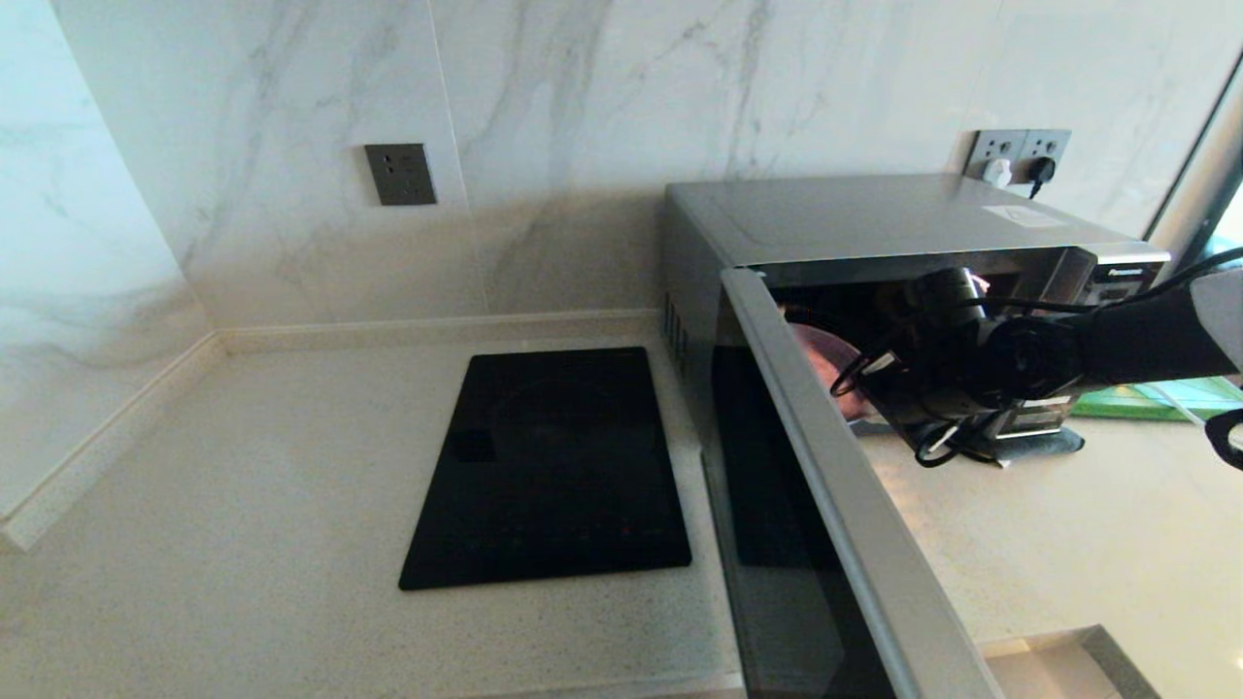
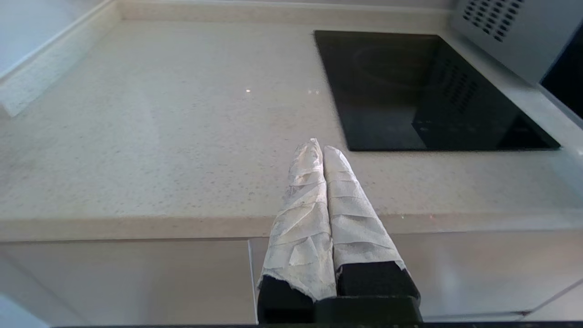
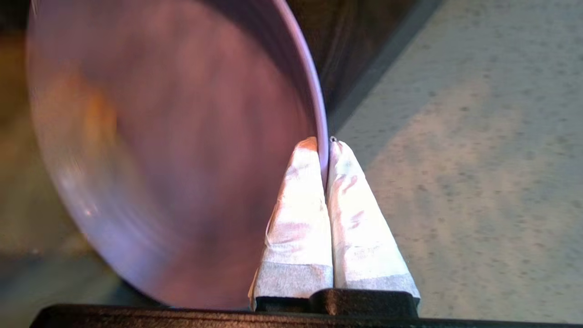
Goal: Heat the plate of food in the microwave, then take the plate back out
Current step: Take the plate out of the microwave
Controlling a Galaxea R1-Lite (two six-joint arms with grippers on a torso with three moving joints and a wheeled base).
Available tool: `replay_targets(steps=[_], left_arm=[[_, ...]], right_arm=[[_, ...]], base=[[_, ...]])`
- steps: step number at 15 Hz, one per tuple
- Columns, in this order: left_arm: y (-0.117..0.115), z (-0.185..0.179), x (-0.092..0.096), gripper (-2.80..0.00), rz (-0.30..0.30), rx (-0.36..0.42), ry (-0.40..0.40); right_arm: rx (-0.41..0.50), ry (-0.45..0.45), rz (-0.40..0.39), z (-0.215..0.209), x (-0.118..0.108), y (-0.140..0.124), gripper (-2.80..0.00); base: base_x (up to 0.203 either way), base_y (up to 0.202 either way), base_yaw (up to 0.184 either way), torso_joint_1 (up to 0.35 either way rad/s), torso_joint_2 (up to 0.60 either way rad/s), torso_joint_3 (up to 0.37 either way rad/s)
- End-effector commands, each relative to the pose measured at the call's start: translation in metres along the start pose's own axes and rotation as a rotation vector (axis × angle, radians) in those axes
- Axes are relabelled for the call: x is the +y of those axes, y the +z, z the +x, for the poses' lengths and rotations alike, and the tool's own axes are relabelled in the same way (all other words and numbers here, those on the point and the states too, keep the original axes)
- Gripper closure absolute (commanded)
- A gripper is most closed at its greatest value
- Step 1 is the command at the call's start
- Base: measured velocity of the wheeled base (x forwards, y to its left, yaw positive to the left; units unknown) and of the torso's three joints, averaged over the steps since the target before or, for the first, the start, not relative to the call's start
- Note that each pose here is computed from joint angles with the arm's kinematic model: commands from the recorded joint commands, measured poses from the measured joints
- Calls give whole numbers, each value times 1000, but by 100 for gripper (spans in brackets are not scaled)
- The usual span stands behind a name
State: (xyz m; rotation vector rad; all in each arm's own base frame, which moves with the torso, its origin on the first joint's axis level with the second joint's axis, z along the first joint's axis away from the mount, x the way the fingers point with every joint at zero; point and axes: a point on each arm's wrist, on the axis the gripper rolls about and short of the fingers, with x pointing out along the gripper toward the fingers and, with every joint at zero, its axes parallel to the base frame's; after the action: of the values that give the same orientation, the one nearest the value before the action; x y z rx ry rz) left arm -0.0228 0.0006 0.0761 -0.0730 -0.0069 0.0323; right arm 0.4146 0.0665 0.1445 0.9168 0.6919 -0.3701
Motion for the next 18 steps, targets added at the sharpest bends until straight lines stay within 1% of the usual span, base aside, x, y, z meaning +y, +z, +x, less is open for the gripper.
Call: replay_targets(steps=[1, 10, 13, 18], left_arm=[[0, 0, 0, 0, -1, 1, 1], [0, 0, 0, 0, -1, 1, 1], [0, 0, 0, 0, -1, 1, 1], [0, 0, 0, 0, -1, 1, 1]], right_arm=[[-9, 15, 9, -8, 3, 3, 0], [-14, 24, 10, -13, 4, 4, 0], [-20, 34, 11, -23, 5, 6, 0], [-26, 30, 12, -48, 0, 8, 0]], base=[[0, 0, 0, 0, 0, 0], [0, 0, 0, 0, 0, 0], [0, 0, 0, 0, 0, 0], [0, 0, 0, 0, 0, 0]])
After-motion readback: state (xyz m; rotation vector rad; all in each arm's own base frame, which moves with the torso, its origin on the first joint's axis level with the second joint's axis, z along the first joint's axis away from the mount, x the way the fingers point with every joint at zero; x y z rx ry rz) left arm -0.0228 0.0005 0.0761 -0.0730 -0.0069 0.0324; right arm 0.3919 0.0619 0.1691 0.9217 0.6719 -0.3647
